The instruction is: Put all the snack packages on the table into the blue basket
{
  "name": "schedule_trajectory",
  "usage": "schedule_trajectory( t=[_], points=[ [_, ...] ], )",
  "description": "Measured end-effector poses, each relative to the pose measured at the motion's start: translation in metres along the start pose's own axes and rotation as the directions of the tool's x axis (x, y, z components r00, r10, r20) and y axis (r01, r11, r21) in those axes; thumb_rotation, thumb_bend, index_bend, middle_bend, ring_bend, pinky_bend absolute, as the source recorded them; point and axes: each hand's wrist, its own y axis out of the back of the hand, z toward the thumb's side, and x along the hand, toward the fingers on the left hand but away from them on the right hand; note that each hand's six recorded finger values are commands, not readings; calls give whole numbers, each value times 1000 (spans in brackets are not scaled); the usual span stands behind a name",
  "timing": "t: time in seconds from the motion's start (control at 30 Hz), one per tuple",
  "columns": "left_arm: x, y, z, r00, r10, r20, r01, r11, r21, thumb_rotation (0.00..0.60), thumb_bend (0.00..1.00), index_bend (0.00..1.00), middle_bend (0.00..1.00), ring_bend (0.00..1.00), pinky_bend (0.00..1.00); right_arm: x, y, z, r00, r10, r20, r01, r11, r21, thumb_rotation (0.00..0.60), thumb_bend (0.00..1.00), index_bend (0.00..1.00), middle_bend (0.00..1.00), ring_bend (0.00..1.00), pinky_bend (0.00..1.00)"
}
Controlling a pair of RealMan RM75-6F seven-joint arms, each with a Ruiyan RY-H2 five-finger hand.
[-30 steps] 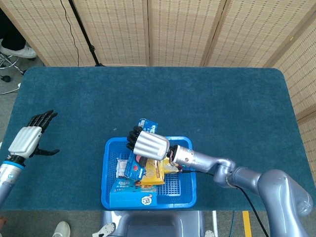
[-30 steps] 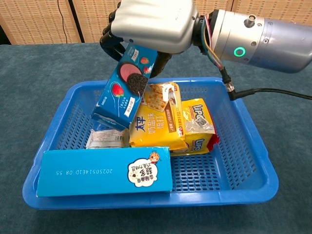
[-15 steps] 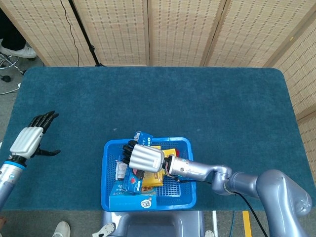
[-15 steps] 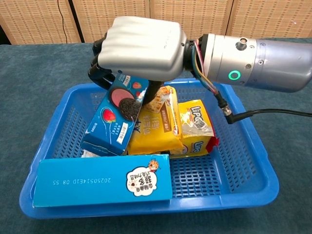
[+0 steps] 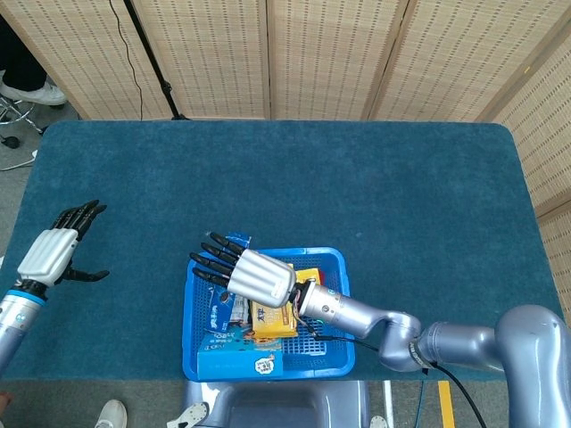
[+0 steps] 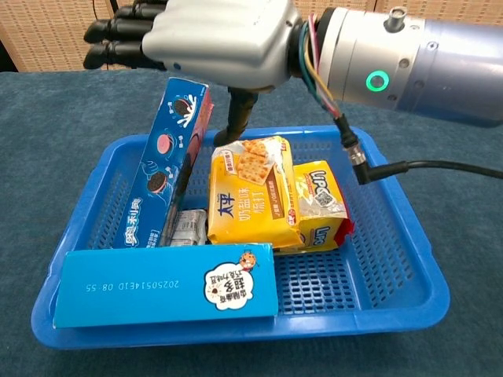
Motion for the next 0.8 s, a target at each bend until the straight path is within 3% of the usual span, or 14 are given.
schedule_trajectory(
  t=[0.23, 0.33, 0.47, 0.57, 0.67, 0.8],
  points=[
    [-6, 2, 1, 1000, 16, 13, -17, 1000, 10, 600, 0, 0, 0, 0, 0, 37, 24, -59, 985, -61, 161, 46, 995, 93, 600, 0, 0, 0, 0, 25],
    [-11, 4, -1, 999, 34, 12, -34, 999, 14, 600, 0, 0, 0, 0, 0, 66, 26, -90, 963, -70, 259, 39, 992, 119, 600, 0, 0, 0, 0, 19],
    [-18, 6, -5, 998, 58, 1, -58, 998, 27, 600, 0, 0, 0, 0, 0, 101, 19, -116, 926, -47, 375, 21, 997, 74, 600, 0, 0, 0, 0, 2],
    [-25, 11, -9, 994, 106, -15, -105, 993, 47, 600, 0, 0, 0, 0, 0, 139, 5, -136, 873, -3, 488, 1, 1000, 4, 600, 0, 0, 0, 0, 0],
    [-37, 15, -13, 984, 178, -31, -176, 982, 66, 600, 0, 0, 0, 0, 0, 193, -16, -152, 785, 80, 614, -17, 994, -108, 600, 0, 0, 0, 0, 0],
    [-56, 11, -22, 971, 230, -58, -224, 970, 90, 600, 0, 0, 0, 0, 0, 272, -46, -157, 636, 220, 739, -29, 964, -263, 600, 0, 0, 0, 0, 0]
  ],
)
